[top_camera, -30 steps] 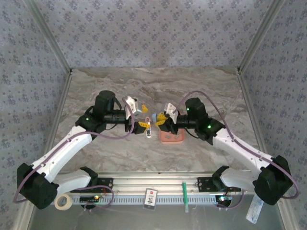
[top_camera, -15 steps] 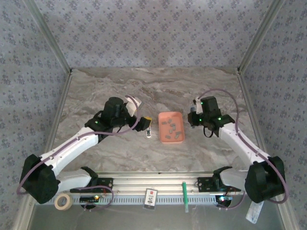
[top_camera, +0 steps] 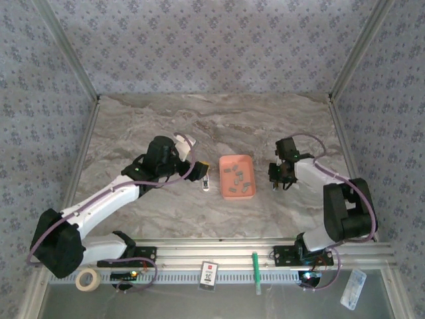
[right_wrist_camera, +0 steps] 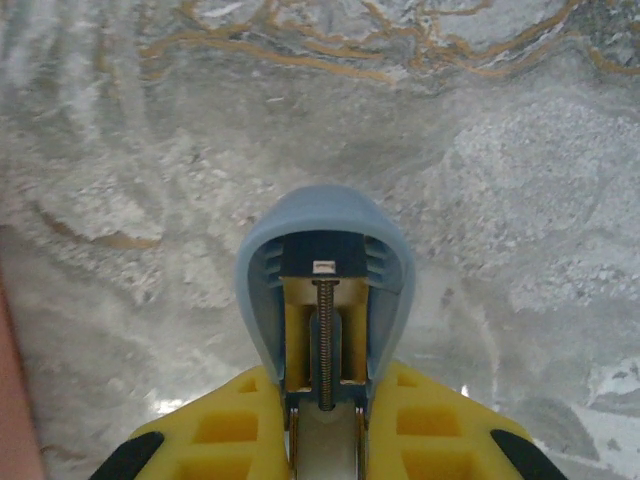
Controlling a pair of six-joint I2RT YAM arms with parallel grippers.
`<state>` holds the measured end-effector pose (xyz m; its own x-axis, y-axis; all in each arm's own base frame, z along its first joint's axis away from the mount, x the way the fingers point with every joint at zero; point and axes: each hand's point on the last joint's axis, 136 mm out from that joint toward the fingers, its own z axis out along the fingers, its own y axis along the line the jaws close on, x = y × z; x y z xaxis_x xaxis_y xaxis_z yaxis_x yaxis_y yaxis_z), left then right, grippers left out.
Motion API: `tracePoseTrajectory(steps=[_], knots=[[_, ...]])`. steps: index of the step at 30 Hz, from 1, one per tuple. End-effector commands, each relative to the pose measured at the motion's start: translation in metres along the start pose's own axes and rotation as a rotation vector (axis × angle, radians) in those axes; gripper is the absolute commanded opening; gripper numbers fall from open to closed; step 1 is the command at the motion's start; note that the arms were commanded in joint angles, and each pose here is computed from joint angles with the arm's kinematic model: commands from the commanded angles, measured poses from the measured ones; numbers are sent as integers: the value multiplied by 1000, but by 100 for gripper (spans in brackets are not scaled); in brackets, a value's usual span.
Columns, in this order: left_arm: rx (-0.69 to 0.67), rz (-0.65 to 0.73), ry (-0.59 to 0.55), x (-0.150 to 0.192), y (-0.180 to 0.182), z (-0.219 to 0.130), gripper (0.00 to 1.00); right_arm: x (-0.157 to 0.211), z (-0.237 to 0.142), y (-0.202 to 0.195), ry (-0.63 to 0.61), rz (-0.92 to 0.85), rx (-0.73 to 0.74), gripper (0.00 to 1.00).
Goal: Load the staples into the stapler
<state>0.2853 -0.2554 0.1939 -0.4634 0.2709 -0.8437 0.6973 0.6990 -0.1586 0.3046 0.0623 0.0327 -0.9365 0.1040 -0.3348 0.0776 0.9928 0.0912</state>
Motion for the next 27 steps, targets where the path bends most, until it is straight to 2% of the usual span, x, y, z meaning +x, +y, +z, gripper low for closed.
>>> tracePoseTrajectory(steps=[1, 13, 19, 21, 27], knots=[[-6, -4, -17, -3, -1, 2, 94, -18, 0, -4, -46, 17, 48, 17], [-21, -5, -11, -1, 2, 3, 94, -25, 8, 4, -27, -9, 57, 25], [-27, -12, -4, 1, 4, 3, 94, -21, 2, 10, -21, -43, 40, 43], [-27, -12, -5, 1, 4, 3, 95, -20, -3, 11, -27, -45, 36, 46], [-34, -38, -5, 1, 5, 2, 95, -23, -28, 14, -55, -49, 14, 47]])
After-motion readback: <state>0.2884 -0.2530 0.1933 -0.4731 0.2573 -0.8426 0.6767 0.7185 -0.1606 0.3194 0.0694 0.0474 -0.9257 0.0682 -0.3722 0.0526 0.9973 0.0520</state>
